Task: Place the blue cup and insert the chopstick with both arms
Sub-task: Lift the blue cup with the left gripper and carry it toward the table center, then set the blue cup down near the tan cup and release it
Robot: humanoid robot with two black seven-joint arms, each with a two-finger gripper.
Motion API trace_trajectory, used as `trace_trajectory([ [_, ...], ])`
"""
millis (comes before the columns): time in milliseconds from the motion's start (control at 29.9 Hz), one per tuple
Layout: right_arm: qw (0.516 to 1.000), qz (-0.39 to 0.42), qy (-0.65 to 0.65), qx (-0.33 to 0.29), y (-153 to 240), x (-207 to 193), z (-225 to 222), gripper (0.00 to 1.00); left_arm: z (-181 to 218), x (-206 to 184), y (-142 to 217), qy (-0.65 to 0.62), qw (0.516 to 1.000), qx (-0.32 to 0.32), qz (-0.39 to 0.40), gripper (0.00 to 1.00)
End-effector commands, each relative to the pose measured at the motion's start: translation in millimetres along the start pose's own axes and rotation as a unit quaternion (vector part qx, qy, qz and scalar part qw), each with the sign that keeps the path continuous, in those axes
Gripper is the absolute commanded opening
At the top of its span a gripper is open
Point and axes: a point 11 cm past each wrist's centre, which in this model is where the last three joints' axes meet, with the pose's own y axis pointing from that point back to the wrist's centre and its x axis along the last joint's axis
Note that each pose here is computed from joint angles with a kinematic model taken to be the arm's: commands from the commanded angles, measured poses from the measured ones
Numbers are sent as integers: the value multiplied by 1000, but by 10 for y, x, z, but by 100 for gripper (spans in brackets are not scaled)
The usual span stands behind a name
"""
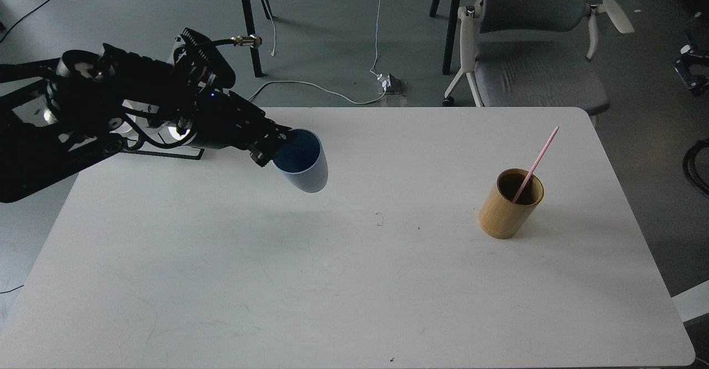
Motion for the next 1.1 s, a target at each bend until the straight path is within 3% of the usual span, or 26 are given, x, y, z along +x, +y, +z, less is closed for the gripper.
trace_trajectory([
  [0,1000,-3,5,5,-11,-22,-81,99,332,373,-433,-46,998,-31,11,0],
  [167,1000,0,17,12,17,6,-223,99,558,435,-1026,-82,996,-38,-21,0],
  [267,1000,3,24,16,37,26,-302,99,541,183,-1208,-74,995,-34,-60,0],
  [535,1000,4,26,17,53,39,-330,99,531,-239,-1384,-33,994,-39,-96,1],
  [869,1000,5,27,15,63,50,-318,99,494,-336,-1390,-19,994,-35,-101,8],
  [1003,1000,7,27,13,75,67,-305,99,505,-316,-1402,-15,994,-37,-97,20],
  [1070,999,8,28,13,80,72,-312,99,493,-328,-1401,-15,994,-34,-98,33],
])
